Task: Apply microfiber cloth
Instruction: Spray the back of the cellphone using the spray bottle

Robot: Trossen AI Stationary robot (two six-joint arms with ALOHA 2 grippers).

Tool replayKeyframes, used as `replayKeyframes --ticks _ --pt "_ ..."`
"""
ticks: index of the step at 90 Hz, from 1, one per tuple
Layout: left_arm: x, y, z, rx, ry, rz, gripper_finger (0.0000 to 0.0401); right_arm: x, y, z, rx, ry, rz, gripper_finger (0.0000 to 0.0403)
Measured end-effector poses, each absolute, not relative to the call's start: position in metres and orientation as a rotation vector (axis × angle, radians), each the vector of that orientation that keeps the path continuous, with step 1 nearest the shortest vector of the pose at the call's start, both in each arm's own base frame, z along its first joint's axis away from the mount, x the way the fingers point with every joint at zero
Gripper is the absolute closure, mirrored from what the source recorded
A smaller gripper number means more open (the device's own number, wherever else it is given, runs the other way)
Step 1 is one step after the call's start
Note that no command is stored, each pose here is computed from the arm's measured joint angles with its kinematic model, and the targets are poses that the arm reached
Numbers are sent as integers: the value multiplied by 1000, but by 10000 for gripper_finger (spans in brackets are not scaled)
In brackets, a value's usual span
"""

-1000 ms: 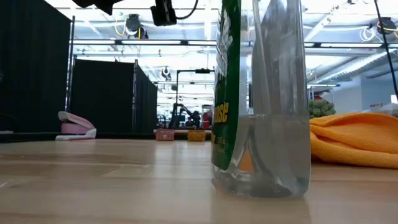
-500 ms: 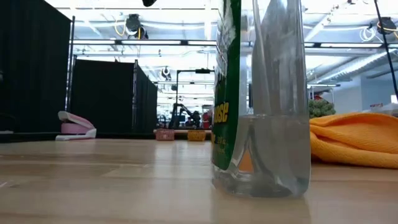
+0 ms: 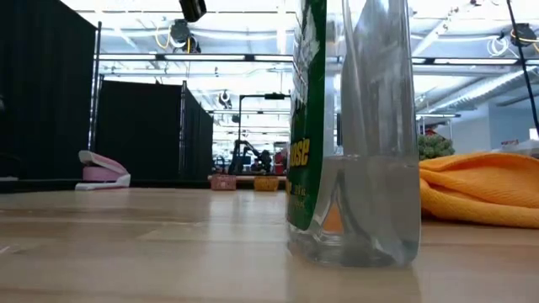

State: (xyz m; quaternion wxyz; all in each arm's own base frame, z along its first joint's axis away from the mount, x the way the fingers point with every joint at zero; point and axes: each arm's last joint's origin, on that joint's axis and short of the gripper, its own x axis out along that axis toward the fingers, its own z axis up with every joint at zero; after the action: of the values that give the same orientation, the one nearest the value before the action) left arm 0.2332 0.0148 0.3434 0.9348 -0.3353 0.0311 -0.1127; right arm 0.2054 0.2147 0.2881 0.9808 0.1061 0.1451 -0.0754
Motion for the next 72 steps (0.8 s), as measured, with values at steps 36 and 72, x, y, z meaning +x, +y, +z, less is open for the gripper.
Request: replayKeyframes --ticks 36,72 --pt "234 14 340 -694 85 -196 388 222 230 258 187 384 -92 124" --pt "234 14 340 -694 82 -182 388 227 225 264 216 351 -104 15"
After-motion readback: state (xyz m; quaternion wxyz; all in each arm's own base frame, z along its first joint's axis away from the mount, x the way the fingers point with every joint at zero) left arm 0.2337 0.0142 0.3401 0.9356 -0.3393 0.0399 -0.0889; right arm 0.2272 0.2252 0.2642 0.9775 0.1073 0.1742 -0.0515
